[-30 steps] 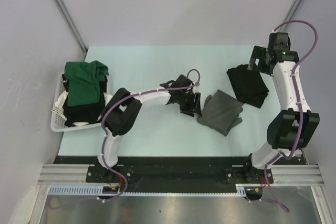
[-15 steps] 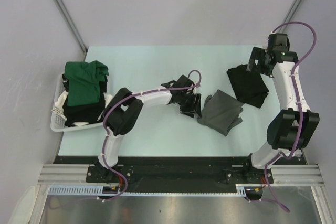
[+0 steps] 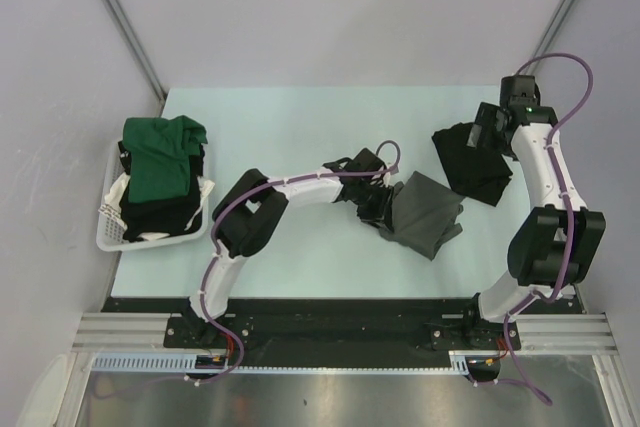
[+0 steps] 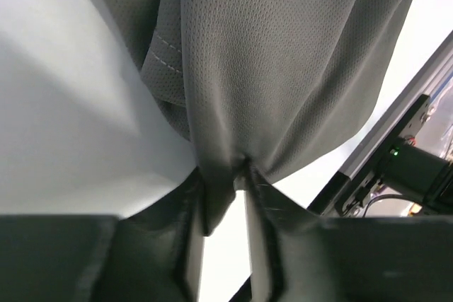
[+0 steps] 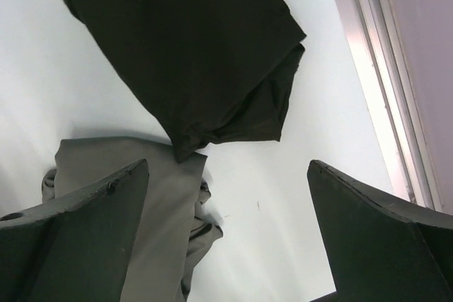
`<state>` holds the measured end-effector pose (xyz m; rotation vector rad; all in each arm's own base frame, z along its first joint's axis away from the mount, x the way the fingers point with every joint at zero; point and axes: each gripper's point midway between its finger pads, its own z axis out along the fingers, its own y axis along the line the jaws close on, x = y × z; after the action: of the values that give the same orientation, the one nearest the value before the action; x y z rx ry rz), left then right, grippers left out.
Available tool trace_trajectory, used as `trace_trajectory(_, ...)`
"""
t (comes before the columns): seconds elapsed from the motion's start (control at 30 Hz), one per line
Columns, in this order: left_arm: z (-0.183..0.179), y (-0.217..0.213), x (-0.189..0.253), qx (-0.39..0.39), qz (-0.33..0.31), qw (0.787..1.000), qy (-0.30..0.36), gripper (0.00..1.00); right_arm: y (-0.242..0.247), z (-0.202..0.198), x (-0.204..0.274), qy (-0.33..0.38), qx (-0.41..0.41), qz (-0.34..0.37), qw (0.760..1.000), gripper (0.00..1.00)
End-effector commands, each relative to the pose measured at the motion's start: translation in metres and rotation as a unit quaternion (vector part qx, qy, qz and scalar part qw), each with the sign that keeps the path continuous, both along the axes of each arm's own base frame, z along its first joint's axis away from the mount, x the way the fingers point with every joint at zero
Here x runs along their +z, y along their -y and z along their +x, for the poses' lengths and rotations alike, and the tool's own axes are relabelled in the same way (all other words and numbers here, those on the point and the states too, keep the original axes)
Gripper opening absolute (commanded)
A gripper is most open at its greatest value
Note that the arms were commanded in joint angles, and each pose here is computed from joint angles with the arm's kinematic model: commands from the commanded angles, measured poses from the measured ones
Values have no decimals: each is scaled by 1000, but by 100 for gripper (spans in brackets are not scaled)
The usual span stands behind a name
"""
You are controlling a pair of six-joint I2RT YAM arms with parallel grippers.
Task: Fold and stack the t-shirts
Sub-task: Put the neatly folded tshirt into the corner of the board with both arms
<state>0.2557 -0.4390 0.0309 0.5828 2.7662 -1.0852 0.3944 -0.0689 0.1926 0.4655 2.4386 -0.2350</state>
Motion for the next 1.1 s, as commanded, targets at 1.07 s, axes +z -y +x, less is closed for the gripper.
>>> trace_trajectory(1.07, 8, -48, 8, 33, 54, 998, 25, 0, -87, -57, -105, -122, 47, 198, 971, 100)
